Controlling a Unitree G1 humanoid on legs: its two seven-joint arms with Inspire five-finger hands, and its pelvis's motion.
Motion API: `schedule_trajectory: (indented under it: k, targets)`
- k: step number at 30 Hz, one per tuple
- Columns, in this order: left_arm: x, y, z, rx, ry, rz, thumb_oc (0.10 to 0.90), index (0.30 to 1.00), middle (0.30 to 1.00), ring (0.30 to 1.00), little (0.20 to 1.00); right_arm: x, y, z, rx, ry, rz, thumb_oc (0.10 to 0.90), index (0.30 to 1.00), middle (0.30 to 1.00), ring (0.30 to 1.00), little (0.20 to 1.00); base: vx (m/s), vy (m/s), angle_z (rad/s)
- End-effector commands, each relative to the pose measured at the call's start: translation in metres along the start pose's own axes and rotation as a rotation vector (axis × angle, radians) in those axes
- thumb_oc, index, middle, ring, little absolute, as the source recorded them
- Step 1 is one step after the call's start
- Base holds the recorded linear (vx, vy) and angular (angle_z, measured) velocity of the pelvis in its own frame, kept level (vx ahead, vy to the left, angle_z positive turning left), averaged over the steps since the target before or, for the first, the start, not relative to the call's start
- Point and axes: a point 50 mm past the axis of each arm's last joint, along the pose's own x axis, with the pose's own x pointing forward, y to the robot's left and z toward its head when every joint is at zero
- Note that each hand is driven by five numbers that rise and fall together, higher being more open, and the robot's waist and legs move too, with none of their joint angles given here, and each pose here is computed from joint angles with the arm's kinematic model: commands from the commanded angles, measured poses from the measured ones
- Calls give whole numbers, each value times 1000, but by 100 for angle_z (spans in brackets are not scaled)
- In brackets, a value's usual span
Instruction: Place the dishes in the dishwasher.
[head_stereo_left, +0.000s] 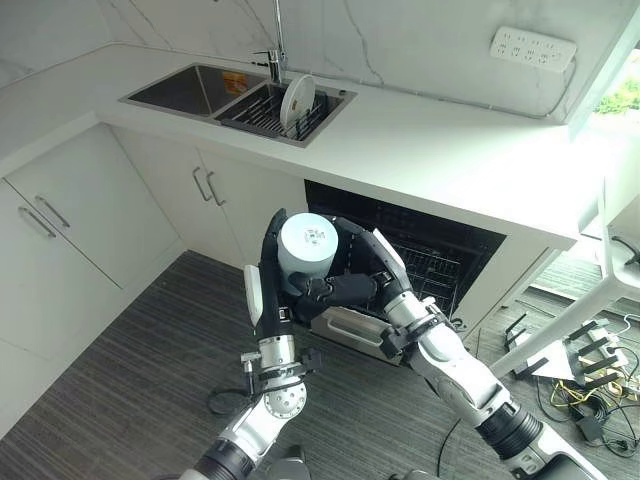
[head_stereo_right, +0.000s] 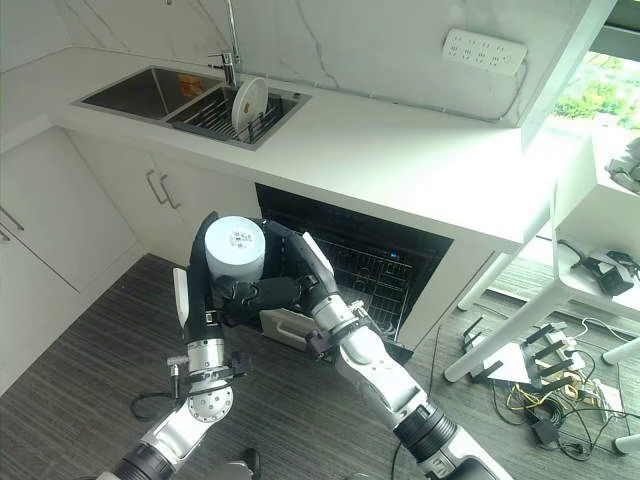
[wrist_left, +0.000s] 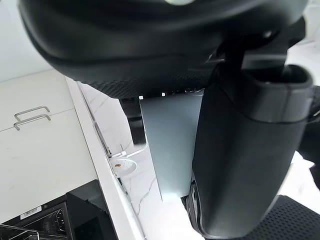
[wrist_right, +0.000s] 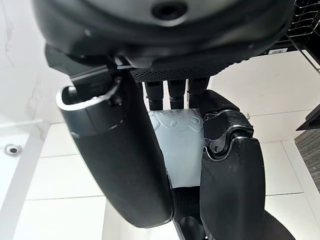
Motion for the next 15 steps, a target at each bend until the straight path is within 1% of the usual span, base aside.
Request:
schedule_trajectory:
  k: [1, 4, 10, 12, 15]
  targets:
    - [22, -28, 54, -113, -312, -120, 800, 900, 900, 900, 900, 18, 2, 77, 130, -457, -83, 400, 300, 300, 300, 300, 33, 104, -2]
    - [19, -26, 53, -116, -300, -107, 800, 900, 900, 900, 900, 13, -8, 80, 186, -486, -139, 400, 300, 300, 300, 300, 48, 166, -6]
    - [19, -28, 53, -108, -299, -106, 800, 900, 900, 900, 900, 9, -12, 78, 126, -494, -169, 400, 300, 300, 300, 300, 56, 153, -15]
    - [21, -30, 53, -103, -308, -135, 800, 900, 900, 900, 900, 4, -21, 78, 119, -523, -230, 400, 300, 300, 300, 300, 94, 225, -5]
    - [22, -30, 52, -90, -302, -148, 800, 900, 900, 900, 900, 1, -27, 77, 128, -527, -250, 400, 300, 300, 300, 300, 70, 181, -1]
